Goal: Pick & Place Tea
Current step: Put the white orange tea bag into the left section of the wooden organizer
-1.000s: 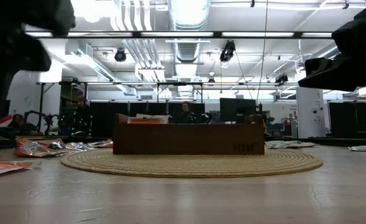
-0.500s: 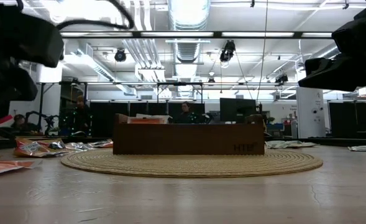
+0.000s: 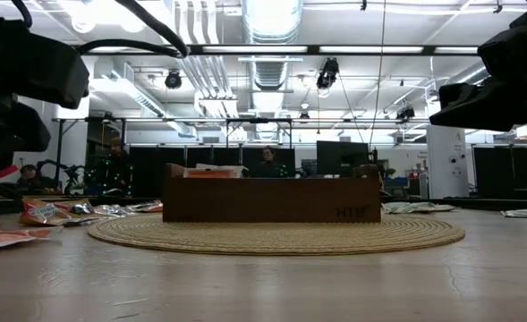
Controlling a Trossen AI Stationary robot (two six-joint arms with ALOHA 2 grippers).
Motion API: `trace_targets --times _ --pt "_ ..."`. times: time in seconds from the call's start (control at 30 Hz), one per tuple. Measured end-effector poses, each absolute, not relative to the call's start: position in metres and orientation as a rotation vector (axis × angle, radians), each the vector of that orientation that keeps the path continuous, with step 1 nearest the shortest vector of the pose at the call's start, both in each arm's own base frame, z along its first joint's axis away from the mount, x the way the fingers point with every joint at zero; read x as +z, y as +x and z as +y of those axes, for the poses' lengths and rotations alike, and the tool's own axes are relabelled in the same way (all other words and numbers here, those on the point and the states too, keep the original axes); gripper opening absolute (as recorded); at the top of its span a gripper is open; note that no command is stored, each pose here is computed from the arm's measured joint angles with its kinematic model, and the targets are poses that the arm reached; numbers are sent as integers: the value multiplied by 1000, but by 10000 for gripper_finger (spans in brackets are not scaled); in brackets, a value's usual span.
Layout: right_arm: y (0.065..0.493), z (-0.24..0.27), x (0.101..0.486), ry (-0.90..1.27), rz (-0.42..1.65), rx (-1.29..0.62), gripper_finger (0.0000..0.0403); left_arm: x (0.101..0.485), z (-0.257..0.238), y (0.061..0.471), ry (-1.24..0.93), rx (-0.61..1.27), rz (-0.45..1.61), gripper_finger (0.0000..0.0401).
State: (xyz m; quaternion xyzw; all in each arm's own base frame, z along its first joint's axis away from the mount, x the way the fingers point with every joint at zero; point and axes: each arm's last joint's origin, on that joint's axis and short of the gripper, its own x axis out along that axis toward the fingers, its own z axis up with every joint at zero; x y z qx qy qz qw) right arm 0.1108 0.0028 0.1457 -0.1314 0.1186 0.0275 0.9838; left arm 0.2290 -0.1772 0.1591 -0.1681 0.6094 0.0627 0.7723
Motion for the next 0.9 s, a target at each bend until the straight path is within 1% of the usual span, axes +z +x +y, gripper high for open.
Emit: trace_targets --times 0.1,0.17,0.4,0.5,0.67,0.9 --pt "111 3 146 -264 239 56 9 159 -177 229 -351 125 1321 18" --pt "111 3 146 -264 239 55 9 159 -177 229 -350 124 1321 7" --pt "111 3 146 -264 238 55 9 162 -179 231 -332 102 1316 1" --pt "111 3 146 -264 238 55 9 170 -181 236 -307 73 1288 1" --pt "111 3 146 -264 238 55 9 191 -183 248 -202 66 1203 0" --pt "111 3 146 -264 239 55 9 229 -171 263 -21 200 1113 0"
